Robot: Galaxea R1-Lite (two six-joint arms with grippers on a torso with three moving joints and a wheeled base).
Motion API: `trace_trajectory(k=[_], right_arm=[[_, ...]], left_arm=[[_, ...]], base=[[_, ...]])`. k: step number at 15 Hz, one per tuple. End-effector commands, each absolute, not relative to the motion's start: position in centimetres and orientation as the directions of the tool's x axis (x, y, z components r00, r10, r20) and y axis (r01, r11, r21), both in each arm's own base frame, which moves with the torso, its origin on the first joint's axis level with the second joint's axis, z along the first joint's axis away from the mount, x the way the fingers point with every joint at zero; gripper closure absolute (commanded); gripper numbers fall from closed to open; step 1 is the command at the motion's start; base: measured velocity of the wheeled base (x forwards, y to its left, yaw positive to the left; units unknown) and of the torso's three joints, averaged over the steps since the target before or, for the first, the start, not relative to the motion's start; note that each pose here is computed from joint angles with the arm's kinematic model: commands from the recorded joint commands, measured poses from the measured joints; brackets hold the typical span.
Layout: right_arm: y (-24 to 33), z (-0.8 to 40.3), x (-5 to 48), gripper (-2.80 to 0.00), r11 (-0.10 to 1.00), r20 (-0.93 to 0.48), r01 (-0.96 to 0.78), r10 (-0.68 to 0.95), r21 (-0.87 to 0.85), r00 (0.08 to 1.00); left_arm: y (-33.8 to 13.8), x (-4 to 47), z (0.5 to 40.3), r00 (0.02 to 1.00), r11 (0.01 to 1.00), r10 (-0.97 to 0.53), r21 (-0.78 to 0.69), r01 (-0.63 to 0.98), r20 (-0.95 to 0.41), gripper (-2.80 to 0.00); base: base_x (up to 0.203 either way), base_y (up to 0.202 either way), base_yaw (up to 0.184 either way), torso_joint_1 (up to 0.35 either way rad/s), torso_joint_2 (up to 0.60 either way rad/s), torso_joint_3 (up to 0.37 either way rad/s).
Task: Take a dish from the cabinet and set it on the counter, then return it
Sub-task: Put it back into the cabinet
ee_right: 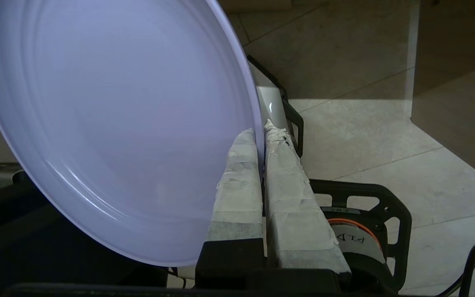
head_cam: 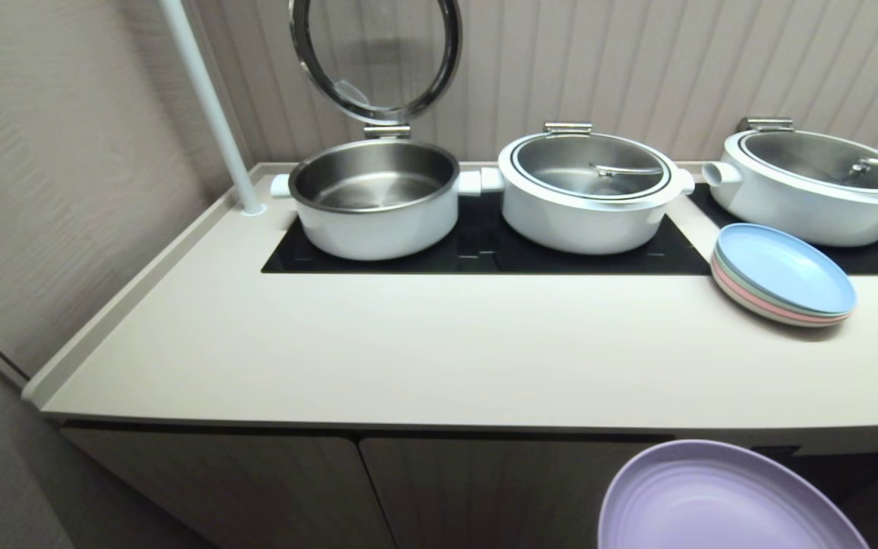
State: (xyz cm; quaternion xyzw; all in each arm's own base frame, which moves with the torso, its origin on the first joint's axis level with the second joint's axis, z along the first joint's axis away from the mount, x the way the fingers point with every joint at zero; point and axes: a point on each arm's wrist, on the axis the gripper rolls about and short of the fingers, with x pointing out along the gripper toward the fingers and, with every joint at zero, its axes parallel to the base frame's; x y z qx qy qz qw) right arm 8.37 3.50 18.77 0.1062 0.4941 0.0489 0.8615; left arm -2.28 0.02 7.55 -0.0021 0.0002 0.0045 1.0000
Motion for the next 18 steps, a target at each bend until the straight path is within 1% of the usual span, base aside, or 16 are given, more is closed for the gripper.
trace_trajectory(k=[1, 6, 11, 18], right_arm=[[3.2, 18.5, 7.6, 0.00, 0.970, -0.838, 0.014, 0.201, 0.242, 0.507], [2.6, 17.2, 6.0, 0.00, 0.969, -0.864, 0.014, 0.214, 0.248, 0.457], [2.4, 16.6, 5.4, 0.00, 0.966, -0.869, 0.015, 0.226, 0.259, 0.441], [2.0, 15.4, 4.3, 0.00, 0.963, -0.891, 0.021, 0.240, 0.268, 0.385]], left_arm=[[0.0, -2.3, 7.5, 1.000, 1.000, 0.009, -0.005, -0.009, 0.000, 0.00], [0.0, -2.3, 7.5, 1.000, 1.000, 0.009, -0.005, -0.009, 0.000, 0.00], [0.0, -2.3, 7.5, 1.000, 1.000, 0.009, -0.005, -0.009, 0.000, 0.00], [0.0, -2.3, 7.5, 1.000, 1.000, 0.009, -0.005, -0.009, 0.000, 0.00]], base=[[0.000, 0.000, 0.000, 0.000, 0.00, 0.000], [0.000, 0.000, 0.000, 0.000, 0.00, 0.000], [0.000, 0.000, 0.000, 0.000, 0.00, 0.000], [0.000, 0.000, 0.000, 0.000, 0.00, 0.000]])
